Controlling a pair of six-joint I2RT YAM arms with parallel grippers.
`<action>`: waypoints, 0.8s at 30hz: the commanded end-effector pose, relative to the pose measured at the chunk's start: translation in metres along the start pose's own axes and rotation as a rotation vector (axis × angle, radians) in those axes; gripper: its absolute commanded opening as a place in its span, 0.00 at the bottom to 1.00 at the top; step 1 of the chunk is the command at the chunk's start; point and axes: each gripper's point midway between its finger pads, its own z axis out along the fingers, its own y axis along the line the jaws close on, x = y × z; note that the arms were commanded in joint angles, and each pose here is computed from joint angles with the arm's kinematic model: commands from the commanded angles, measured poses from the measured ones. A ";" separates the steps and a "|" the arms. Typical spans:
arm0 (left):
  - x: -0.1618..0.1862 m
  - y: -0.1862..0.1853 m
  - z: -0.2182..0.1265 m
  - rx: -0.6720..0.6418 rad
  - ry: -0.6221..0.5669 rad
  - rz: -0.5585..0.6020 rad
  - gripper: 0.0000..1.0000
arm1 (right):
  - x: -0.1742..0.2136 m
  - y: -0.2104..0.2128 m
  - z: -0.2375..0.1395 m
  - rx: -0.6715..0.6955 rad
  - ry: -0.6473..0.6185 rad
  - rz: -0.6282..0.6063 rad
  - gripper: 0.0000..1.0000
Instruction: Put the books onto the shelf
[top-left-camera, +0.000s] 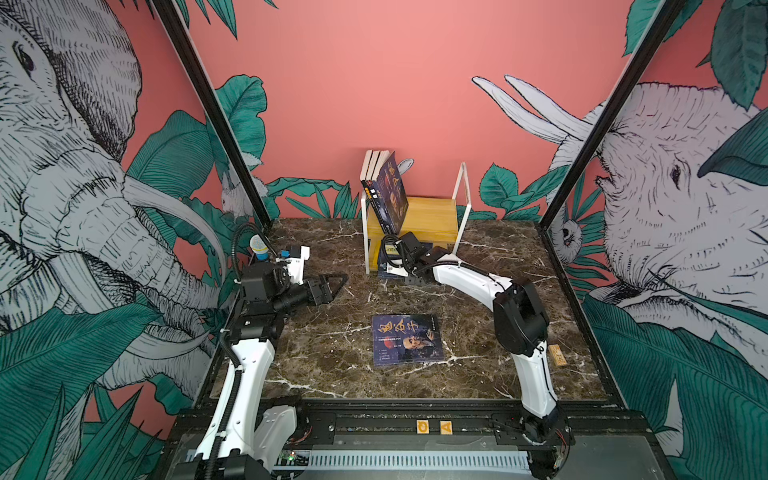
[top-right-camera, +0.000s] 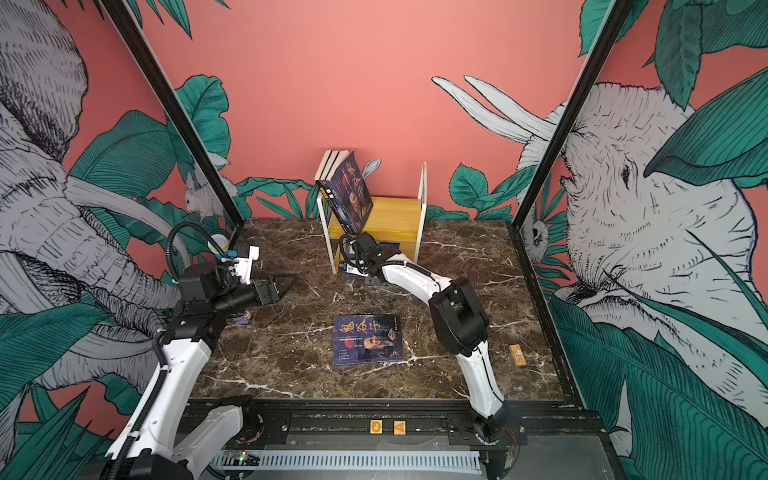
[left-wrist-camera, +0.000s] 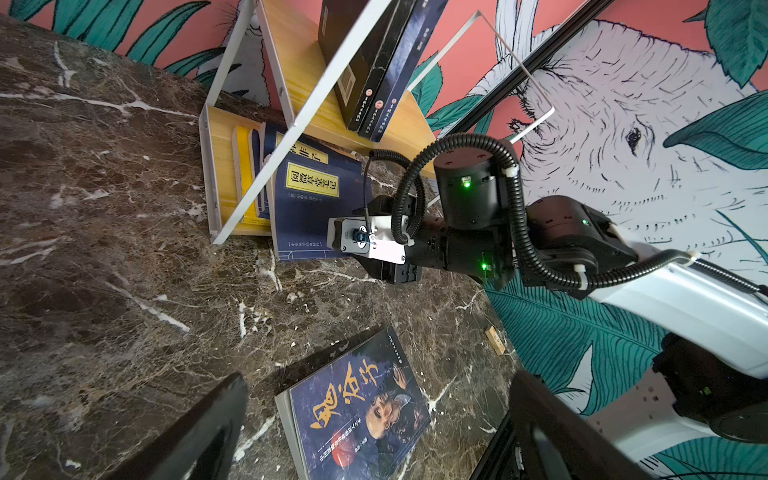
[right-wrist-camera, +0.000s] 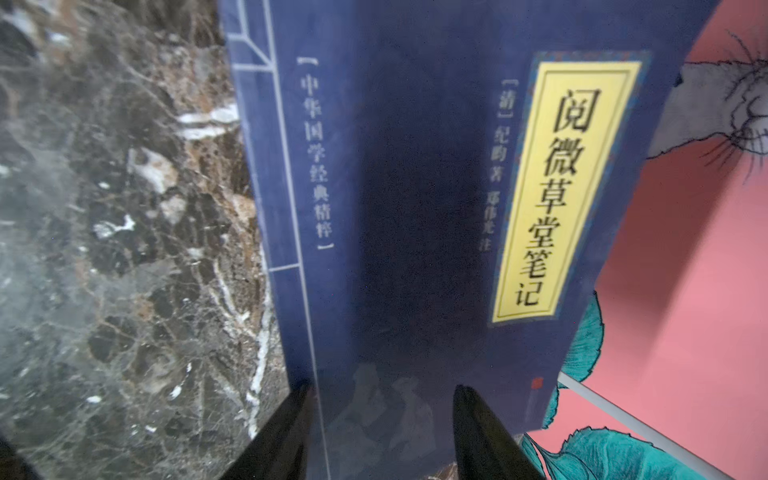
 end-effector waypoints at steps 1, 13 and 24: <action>-0.001 -0.003 -0.002 0.012 -0.017 0.038 0.99 | -0.003 0.011 -0.022 -0.090 -0.059 -0.002 0.60; -0.002 -0.004 -0.003 0.018 -0.018 0.032 0.99 | 0.001 -0.005 -0.002 0.024 -0.005 -0.004 0.57; -0.002 -0.001 -0.003 0.008 -0.017 0.031 0.99 | -0.011 -0.027 0.005 0.097 -0.021 0.023 0.43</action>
